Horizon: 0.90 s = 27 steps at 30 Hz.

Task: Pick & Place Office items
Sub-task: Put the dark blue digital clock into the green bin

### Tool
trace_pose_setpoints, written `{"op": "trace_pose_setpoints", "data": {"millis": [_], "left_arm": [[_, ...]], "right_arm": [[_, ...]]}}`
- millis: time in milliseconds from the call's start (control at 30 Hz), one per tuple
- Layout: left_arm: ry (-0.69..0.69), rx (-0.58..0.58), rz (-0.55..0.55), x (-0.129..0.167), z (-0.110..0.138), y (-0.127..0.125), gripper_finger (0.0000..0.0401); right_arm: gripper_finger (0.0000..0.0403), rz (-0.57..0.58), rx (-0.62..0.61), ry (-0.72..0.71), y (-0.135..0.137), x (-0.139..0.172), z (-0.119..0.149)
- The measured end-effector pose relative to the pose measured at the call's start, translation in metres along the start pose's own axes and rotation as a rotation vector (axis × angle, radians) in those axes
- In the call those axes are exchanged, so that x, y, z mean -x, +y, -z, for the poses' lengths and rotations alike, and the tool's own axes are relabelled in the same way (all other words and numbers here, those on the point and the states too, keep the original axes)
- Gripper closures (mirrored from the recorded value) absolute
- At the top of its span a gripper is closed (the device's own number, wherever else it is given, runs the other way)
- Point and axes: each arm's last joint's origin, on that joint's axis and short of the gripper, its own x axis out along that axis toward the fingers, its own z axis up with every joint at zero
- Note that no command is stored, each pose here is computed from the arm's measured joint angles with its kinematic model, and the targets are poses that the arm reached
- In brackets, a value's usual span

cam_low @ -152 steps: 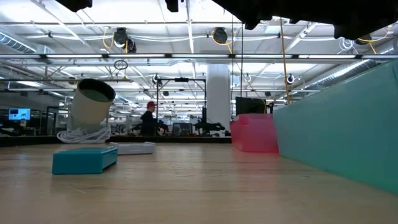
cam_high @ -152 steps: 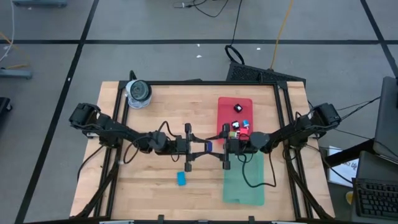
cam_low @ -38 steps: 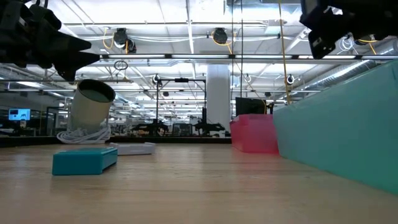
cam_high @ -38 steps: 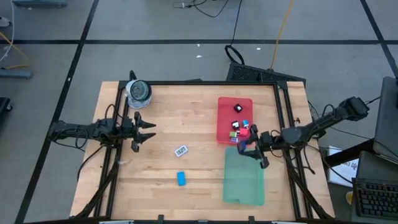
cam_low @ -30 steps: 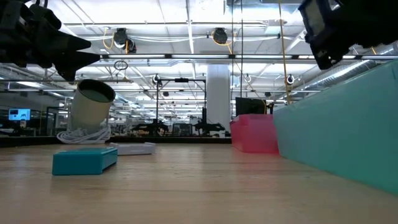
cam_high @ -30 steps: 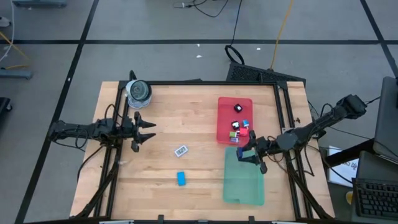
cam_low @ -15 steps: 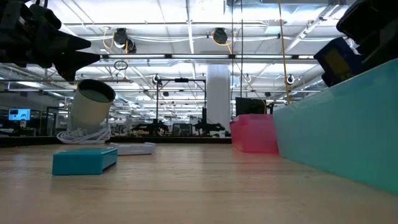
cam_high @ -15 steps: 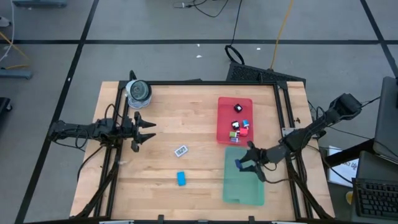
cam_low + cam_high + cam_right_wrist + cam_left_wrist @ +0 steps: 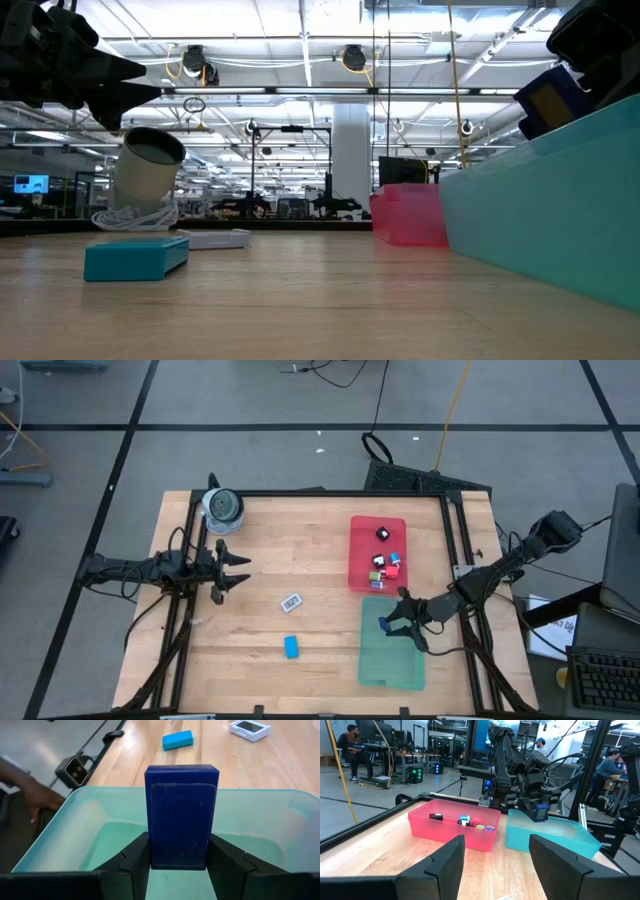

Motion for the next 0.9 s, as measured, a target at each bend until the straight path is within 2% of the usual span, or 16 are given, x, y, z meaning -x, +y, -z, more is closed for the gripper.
{"op": "trace_pose_setpoints", "data": {"millis": [167,633,900], "left_arm": [[0.000,0.000,0.000,0.0000,-0.0002,0.0000,0.0176],[-0.001,0.000,0.000,0.0000,-0.0002,0.0000,0.0176],[-0.001,0.000,0.000,0.0000,-0.0002,0.0000,0.0176]], "right_arm": [[0.0253,-0.001,0.036,0.002,0.0001,0.0000,0.0002],[0.0248,0.000,0.034,0.002,0.0000,0.0000,0.0002],[0.0218,0.000,0.032,0.001,0.0001,0.0000,0.0001]]}}
